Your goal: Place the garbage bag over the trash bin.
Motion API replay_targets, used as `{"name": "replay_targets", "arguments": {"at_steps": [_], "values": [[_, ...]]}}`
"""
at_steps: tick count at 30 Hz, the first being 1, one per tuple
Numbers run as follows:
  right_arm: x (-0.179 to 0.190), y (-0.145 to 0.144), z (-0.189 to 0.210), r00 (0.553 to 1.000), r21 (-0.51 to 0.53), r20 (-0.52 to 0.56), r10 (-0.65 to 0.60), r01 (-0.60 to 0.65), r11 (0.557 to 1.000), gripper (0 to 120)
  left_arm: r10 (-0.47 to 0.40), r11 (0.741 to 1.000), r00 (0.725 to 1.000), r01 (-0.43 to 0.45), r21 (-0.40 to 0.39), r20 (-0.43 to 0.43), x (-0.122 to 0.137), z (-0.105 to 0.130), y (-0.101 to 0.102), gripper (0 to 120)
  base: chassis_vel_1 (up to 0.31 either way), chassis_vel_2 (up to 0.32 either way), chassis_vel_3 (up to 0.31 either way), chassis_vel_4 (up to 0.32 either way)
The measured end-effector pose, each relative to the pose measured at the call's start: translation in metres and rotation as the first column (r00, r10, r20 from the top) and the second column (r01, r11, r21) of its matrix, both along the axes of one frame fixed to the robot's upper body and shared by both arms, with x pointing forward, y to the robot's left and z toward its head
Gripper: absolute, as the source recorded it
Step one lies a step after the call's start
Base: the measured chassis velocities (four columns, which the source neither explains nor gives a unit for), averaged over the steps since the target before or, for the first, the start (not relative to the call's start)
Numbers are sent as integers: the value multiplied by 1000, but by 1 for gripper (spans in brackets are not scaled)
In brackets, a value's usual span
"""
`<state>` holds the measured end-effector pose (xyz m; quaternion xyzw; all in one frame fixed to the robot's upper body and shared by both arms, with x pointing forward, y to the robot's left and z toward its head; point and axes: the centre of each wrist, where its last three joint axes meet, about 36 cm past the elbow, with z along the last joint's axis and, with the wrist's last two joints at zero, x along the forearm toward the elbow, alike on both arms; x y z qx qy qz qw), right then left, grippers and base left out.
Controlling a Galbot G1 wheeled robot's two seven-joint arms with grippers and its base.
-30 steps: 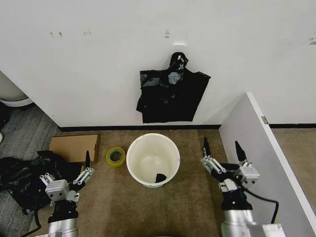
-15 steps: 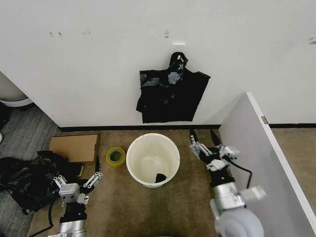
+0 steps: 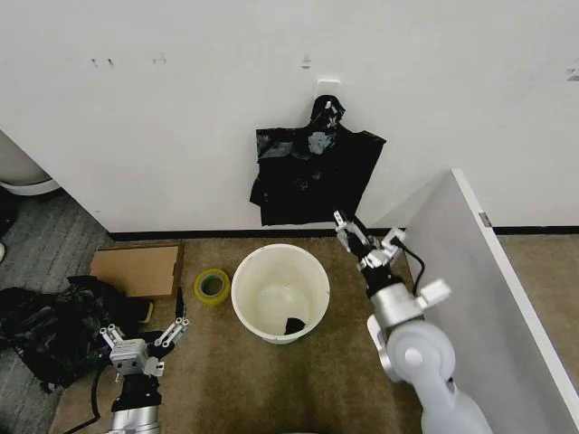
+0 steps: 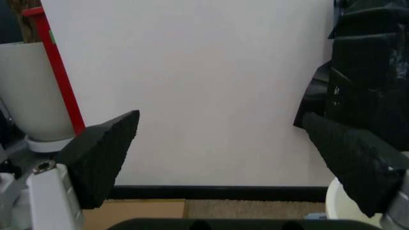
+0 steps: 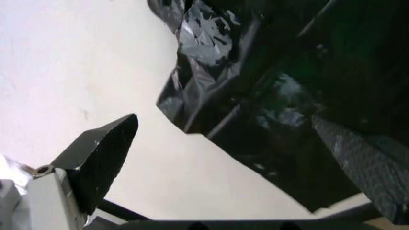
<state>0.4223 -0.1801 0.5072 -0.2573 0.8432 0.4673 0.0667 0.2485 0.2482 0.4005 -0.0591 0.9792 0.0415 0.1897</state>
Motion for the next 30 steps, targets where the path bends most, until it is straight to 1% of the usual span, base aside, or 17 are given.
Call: {"name": "replay_targets", "arguments": {"at_steps": [1, 3, 6, 10, 13, 20, 22, 26, 30], "values": [[2, 0, 1, 1000, 13, -2, 5, -5, 1000, 100, 1, 1000, 1000, -1, 0, 0, 0, 0, 0, 100, 0, 0, 0, 0], [17, 3, 5, 999, 90, -13, 33, -32, 995, 100, 4, 1000, 1000, -4, 1, -1, 0, -1, 0, 100, 0, 0, 0, 0], [32, 10, 10, 998, 153, -11, 62, -59, 987, 100, 7, 1000, 1000, -7, 5, -3, 0, -1, 0, 100, 0, 0, 0, 0], [44, 17, 15, 997, 185, 3, 73, -72, 980, 100, 12, 1000, 1000, -12, 8, -3, 0, -1, 2, 100, 0, 0, 0, 0], [56, 21, 13, 996, 203, 32, 88, -93, 975, 100, 18, 1000, 1000, -18, 14, -4, 0, -2, 3, 100, 0, 0, 0, 0], [75, 29, 12, 992, 225, 66, 109, -121, 967, 100, 25, 1000, 1000, -25, 15, -6, -1, -4, 4, 100, 0, 0, 0, 0], [88, 35, 13, 992, 235, 69, 109, -123, 964, 100, 30, 999, 1000, -30, 14, -3, -1, -3, 4, 100, 0, 0, 0, 0], [99, 39, 15, 991, 242, 81, 102, -119, 963, 100, 32, 999, 999, -32, 14, 2, -2, 0, 4, 100, 0, 0, 0, 0], [108, 38, 15, 987, 248, 120, 103, -131, 960, 100, 39, 999, 999, -39, 16, 6, -3, 0, 6, 100, 0, 0, 0, 0]]}}
